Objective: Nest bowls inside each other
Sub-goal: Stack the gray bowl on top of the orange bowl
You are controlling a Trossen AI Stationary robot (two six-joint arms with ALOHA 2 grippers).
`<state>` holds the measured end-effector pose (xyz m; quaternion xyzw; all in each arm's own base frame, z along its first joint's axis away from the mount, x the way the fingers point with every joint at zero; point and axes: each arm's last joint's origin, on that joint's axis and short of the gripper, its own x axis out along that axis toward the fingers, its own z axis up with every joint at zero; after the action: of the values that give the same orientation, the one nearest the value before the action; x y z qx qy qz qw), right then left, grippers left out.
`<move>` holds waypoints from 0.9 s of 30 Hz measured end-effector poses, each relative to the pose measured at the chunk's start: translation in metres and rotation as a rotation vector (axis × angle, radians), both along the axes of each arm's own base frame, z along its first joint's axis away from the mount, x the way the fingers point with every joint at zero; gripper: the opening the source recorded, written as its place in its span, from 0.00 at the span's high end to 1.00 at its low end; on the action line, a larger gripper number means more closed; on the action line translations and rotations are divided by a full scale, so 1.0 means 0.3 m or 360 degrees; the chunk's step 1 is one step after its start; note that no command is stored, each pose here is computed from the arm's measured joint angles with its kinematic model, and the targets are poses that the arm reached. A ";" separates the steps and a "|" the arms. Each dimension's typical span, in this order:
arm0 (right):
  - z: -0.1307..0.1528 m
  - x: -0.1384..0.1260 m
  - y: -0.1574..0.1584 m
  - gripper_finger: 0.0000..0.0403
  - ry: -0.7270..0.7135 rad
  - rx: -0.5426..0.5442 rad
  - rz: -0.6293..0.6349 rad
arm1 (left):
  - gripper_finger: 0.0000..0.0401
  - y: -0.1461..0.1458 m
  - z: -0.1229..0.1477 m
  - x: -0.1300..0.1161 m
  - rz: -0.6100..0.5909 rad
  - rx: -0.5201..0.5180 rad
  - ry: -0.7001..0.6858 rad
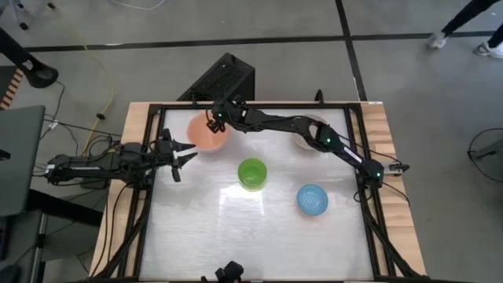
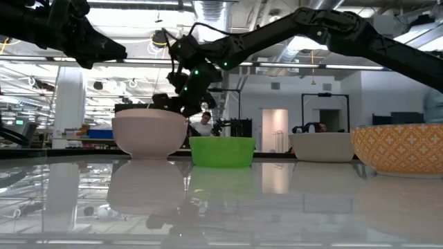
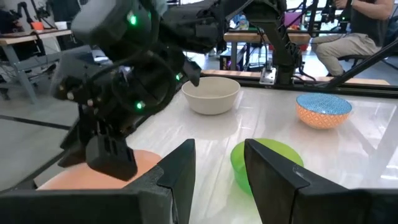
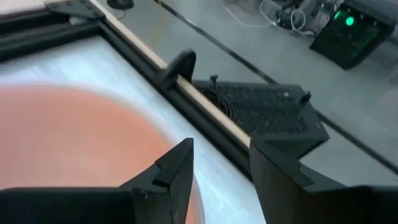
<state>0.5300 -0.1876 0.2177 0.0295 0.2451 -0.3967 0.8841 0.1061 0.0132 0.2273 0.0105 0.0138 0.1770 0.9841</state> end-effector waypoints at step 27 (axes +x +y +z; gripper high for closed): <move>0.320 -0.755 -0.095 0.57 0.1009 0.0903 -0.0686 | 0.68 0.000 -0.005 0.000 0.0002 0.0033 0.0039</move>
<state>0.3035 -0.2161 0.3137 0.1973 0.5897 -0.4779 0.6204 0.1060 0.0132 0.2257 0.0229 0.0241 0.1777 0.9835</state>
